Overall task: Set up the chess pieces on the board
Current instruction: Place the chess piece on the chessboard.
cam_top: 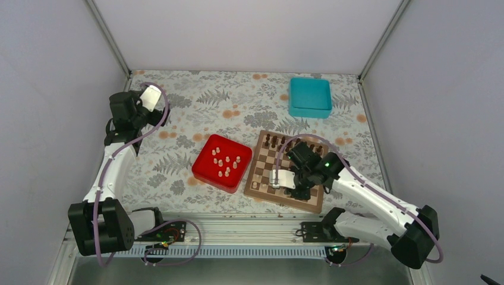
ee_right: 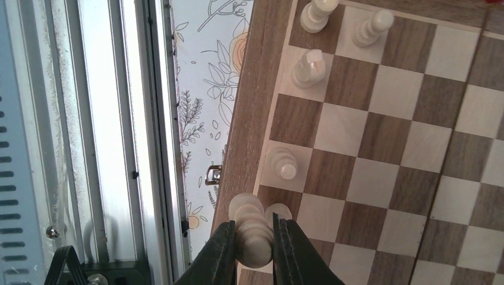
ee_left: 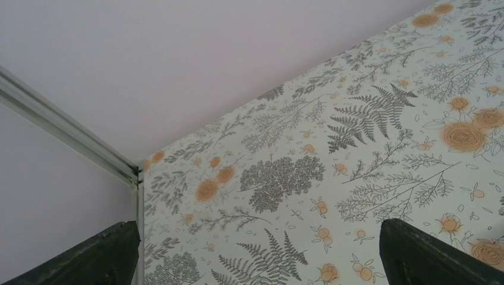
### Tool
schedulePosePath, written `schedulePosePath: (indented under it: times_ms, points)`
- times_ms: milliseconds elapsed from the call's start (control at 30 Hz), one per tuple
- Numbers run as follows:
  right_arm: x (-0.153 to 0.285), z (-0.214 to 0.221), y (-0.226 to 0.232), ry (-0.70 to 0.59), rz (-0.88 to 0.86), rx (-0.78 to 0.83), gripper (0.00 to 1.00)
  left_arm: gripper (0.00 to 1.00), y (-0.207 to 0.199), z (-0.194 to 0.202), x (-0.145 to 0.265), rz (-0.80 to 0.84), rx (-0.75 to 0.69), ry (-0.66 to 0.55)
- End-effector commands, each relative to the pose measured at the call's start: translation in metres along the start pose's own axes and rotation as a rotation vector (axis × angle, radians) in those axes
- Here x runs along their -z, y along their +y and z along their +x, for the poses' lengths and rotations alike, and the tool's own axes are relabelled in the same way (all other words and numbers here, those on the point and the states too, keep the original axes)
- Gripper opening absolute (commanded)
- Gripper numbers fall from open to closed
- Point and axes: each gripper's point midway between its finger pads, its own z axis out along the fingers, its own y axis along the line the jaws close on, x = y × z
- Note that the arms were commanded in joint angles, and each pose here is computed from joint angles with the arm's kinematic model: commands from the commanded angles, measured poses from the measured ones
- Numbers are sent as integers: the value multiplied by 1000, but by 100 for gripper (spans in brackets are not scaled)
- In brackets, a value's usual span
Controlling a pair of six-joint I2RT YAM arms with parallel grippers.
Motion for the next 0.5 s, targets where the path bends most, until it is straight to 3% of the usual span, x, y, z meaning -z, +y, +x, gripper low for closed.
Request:
schedulePosePath:
  times_ms: [0, 467]
  points:
    - [-8, -1, 2, 4, -42, 30, 9, 100, 3, 1, -3, -5, -10, 1]
    - [-23, -5, -10, 25, -37, 57, 9, 100, 0, -1, -3, 10, -10, -9]
